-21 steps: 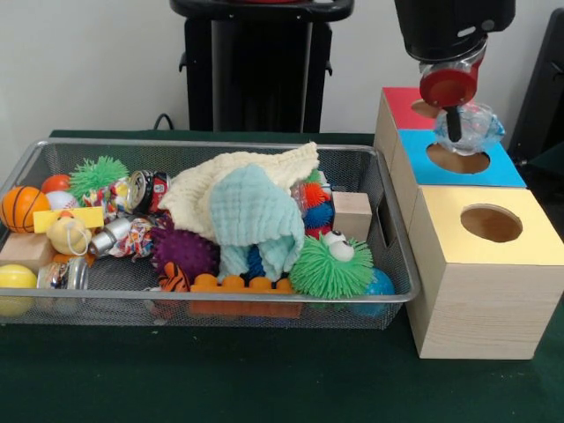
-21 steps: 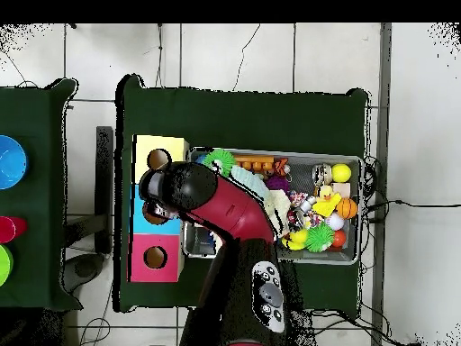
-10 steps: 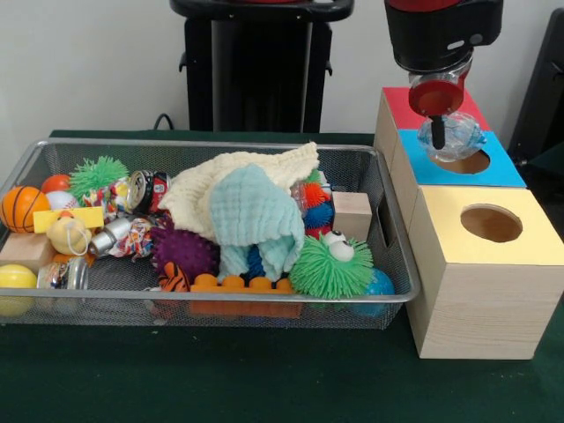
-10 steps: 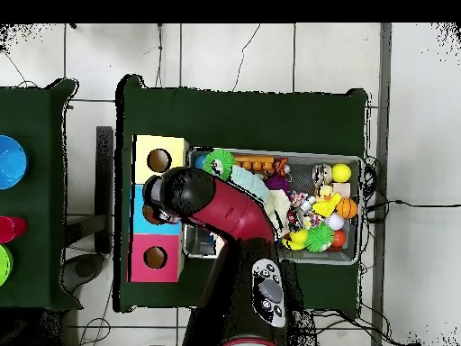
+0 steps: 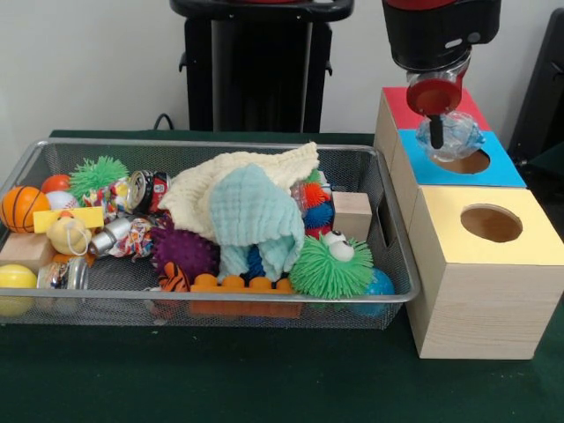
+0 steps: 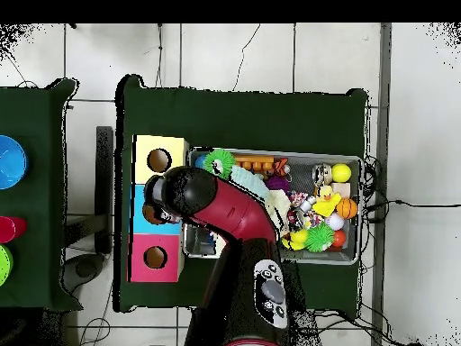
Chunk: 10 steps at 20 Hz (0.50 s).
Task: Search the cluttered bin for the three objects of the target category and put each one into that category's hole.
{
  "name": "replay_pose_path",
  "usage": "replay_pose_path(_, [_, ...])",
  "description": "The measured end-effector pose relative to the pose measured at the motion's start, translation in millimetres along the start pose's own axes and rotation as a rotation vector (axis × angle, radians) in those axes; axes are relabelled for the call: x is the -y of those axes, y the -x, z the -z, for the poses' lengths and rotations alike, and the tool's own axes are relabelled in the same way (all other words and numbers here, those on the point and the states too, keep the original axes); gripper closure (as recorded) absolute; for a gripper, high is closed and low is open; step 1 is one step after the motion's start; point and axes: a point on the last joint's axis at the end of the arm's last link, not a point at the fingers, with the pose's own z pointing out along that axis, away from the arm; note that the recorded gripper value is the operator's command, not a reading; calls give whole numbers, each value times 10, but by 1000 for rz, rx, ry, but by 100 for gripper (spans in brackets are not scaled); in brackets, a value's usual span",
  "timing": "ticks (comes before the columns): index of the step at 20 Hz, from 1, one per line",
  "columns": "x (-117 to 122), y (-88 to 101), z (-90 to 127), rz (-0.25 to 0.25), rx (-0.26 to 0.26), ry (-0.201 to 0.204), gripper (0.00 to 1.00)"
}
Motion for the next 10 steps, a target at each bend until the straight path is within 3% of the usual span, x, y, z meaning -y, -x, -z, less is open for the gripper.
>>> replay_pose_path(10, [56, -73, 92, 11, -1, 11, 100])
